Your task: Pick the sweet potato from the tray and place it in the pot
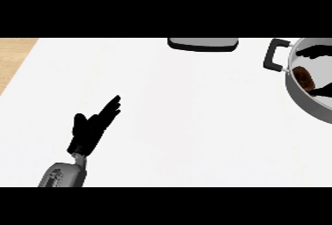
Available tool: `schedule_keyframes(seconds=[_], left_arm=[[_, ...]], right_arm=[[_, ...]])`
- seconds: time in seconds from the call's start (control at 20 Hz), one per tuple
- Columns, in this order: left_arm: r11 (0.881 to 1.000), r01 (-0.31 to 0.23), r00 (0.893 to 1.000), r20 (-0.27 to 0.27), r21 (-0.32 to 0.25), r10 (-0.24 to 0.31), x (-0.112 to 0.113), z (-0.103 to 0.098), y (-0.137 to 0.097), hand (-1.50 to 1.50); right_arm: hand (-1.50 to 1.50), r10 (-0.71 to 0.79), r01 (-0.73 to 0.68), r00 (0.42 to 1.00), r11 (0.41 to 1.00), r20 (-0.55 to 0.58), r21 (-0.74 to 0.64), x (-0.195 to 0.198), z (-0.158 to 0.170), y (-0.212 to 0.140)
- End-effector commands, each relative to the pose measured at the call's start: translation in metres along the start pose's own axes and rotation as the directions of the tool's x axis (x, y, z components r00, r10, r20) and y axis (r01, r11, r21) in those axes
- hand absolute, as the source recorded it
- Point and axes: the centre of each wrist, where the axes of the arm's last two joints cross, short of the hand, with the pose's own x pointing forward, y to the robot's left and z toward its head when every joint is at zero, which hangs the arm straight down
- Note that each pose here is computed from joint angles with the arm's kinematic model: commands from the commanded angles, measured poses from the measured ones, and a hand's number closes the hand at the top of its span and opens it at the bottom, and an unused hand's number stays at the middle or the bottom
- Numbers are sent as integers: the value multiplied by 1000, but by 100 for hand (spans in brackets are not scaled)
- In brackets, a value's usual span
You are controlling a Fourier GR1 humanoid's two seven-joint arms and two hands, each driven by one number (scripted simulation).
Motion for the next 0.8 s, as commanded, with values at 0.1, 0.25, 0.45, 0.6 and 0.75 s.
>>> schedule_keyframes(seconds=[0.1,0.25,0.45,0.6,0.75], left_arm=[[1000,-1,1000,-1,4,1,2,3,-6,0],[1000,-2,1000,-10,3,2,1,3,-5,0],[1000,-2,1000,-5,10,2,1,-2,-4,0],[1000,-13,1000,-2,19,14,-4,2,-10,0],[1000,11,1000,22,4,-11,12,-3,-5,0]], right_arm=[[-150,-388,426,901,879,195,-215,1,4,-18],[-150,-487,530,848,778,210,-337,-9,28,-45],[-150,-564,599,794,660,229,-453,-13,42,-59],[-150,-583,635,766,620,272,-460,-36,83,-68],[-150,-605,673,732,570,314,-471,-36,92,-80]])
